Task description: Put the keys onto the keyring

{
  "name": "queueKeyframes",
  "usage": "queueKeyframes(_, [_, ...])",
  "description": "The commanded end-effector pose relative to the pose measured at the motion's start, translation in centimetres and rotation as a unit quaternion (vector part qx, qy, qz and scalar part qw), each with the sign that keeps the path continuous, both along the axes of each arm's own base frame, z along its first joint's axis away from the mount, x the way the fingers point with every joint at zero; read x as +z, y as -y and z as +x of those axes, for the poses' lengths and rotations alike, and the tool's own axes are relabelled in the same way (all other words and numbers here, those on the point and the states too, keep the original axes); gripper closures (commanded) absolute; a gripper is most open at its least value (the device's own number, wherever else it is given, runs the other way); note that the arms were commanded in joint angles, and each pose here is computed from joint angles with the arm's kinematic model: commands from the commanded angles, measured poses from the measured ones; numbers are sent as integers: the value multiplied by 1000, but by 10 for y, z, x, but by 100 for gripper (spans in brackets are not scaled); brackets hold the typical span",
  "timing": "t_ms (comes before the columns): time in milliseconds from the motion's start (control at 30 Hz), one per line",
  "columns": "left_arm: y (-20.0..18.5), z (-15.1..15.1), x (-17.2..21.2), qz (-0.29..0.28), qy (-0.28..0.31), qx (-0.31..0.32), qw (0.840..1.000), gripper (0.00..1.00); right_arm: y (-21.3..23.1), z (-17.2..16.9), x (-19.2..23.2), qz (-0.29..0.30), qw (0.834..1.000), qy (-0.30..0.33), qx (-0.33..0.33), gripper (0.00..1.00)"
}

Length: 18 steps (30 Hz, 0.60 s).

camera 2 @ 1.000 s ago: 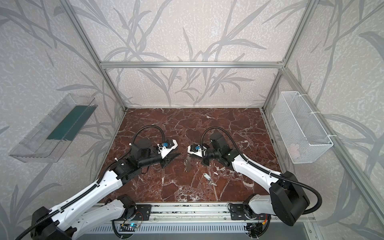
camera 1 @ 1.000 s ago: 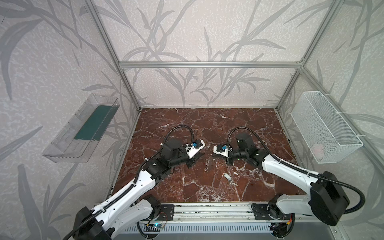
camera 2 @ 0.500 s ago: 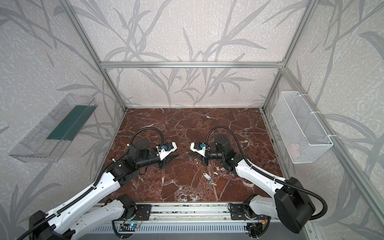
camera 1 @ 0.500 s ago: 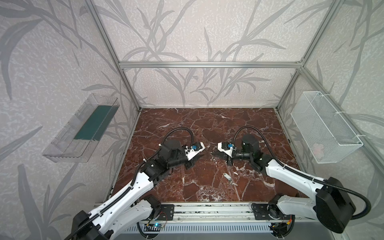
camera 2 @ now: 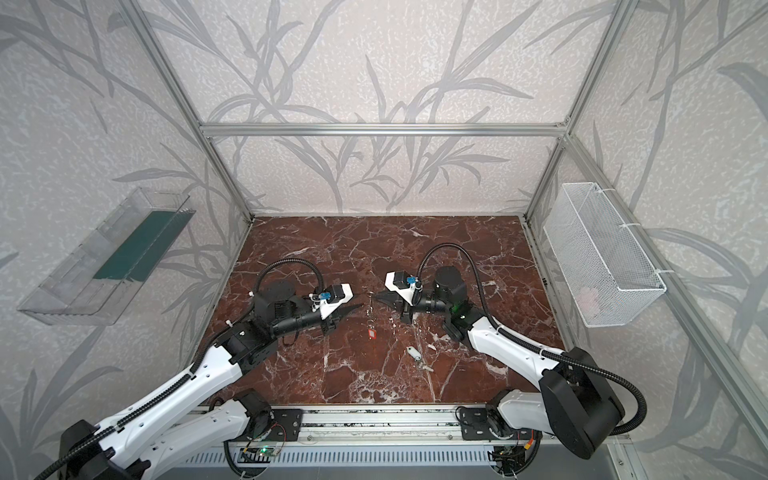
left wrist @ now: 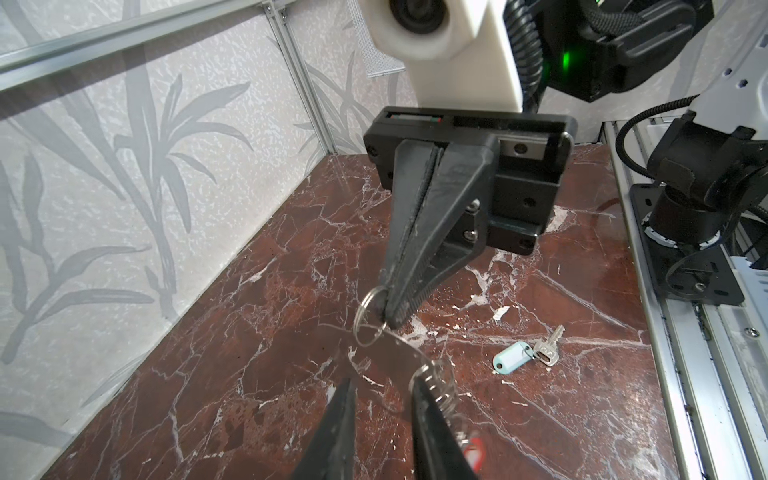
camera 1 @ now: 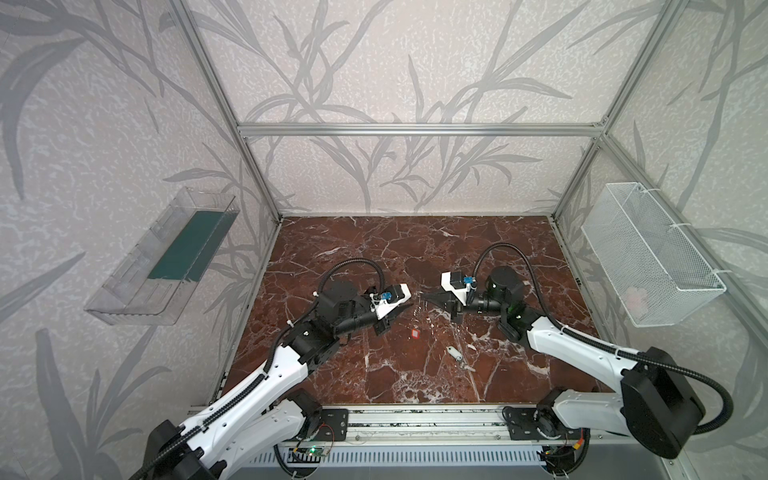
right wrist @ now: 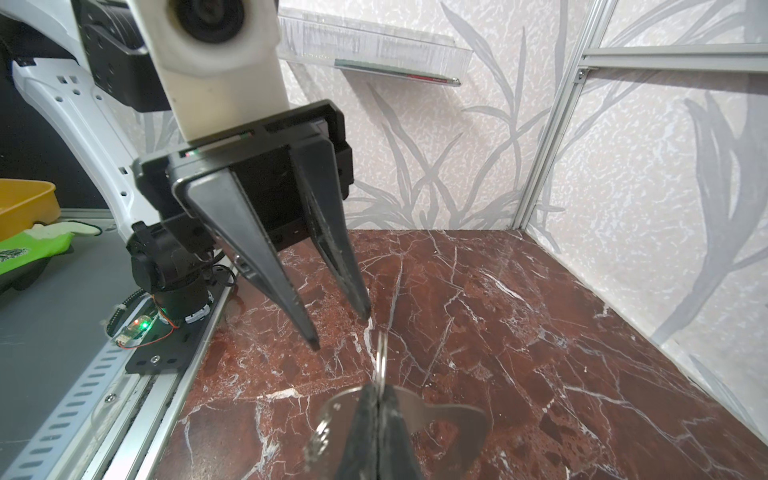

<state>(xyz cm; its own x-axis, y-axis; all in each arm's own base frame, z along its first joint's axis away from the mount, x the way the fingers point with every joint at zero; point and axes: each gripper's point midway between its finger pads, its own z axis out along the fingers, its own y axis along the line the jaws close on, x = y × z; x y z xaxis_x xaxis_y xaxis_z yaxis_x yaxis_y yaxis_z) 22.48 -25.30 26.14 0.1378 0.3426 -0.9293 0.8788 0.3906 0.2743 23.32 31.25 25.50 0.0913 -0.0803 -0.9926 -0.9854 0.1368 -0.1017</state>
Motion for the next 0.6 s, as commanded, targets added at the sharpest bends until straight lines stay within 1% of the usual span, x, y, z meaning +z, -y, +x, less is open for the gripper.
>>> queueKeyframes(0, [6,3,17,-27,21,-11,999,74,0,-4,15,26,999,19,14,100])
queueKeyframes(300, [11,6,18,-32,10,-20,999,75,0,-9,19,29,999,26,29,100])
queueKeyframes(567, [15,-1,22,-38,0,-46,998,75,1,-12,15,21,998,37,38,100])
